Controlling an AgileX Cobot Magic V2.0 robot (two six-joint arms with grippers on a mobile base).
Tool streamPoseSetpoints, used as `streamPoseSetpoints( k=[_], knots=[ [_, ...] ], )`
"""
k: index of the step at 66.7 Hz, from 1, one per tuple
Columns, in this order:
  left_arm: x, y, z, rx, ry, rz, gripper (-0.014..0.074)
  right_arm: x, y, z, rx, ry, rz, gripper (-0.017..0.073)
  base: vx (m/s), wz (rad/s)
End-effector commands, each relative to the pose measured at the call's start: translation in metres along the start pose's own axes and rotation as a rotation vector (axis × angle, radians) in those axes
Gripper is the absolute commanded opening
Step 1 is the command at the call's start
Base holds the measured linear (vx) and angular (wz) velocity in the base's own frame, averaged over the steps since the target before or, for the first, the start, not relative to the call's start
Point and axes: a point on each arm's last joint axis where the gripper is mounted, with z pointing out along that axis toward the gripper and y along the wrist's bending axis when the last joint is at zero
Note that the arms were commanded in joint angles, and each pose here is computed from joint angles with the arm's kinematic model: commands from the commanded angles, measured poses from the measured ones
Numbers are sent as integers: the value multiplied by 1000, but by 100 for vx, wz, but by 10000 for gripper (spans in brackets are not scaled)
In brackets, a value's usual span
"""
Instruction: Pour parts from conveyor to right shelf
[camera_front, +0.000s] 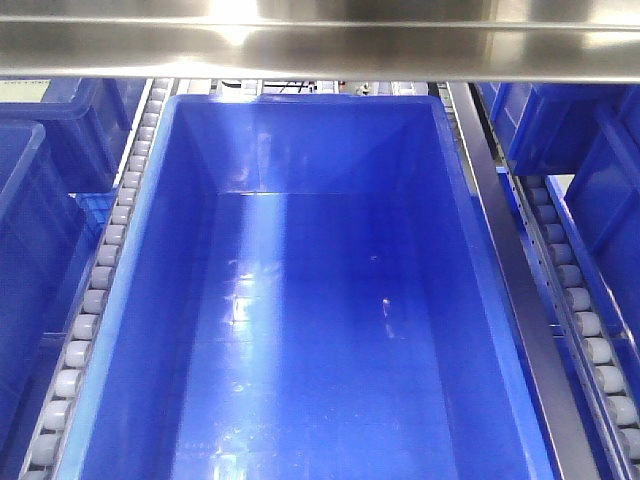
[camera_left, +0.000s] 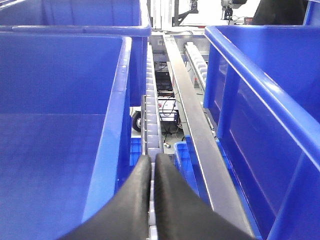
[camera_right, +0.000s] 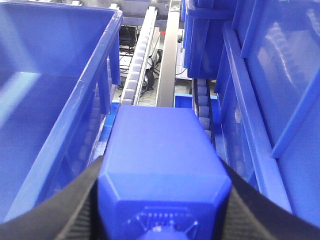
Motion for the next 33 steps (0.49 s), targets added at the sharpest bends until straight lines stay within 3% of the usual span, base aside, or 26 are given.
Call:
streamPoseSetpoints(
  k=[1, 33],
  knots=[
    [-13, -1, 0, 11, -80, -16, -6, -14, -2, -2, 16, -86, -10, -5, 0, 0],
    [-13, -1, 0, 11, -80, -16, -6, -15, -2, -2, 14, -90, -8, -5, 0, 0]
  ],
)
